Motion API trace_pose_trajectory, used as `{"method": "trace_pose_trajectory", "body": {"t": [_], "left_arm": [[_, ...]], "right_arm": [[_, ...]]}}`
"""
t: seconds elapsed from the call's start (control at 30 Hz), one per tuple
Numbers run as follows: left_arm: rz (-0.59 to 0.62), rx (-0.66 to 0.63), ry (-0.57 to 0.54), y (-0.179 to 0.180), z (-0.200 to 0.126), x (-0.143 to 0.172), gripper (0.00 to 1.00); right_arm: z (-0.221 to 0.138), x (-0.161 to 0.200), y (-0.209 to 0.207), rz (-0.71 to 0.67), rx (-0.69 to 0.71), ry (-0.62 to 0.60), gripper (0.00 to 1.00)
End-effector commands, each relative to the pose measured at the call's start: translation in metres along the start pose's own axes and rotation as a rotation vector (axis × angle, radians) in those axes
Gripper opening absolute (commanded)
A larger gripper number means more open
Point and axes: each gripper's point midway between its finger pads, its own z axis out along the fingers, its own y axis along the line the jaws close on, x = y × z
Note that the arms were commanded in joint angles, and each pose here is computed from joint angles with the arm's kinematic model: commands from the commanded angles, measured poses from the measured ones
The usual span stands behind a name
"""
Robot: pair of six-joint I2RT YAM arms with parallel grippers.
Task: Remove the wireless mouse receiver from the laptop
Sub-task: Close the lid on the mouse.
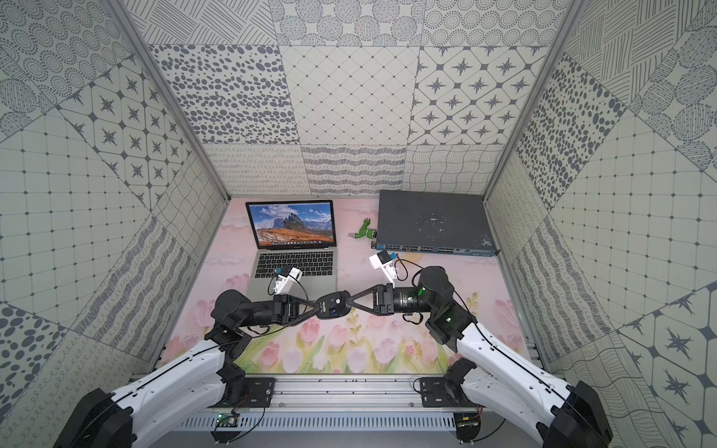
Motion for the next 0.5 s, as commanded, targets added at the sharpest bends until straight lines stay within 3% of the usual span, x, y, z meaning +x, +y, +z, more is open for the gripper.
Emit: {"method": "trace_pose_trajectory", "body": {"t": [0.0, 0.47], "left_arm": [[0.085, 0.041, 0.005, -0.0126, -0.0015, 0.0011, 0.04], [0.081, 0.038, 0.008, -0.0101, -0.0024, 0.0023, 0.04]], "right_arm": [[0.0000, 0.0038, -0.0031, -0.014, 0.002, 0.011, 0.00], [-0.0007, 0.0038, -0.0037, -0.013, 0.015, 0.019, 0.00]]}}
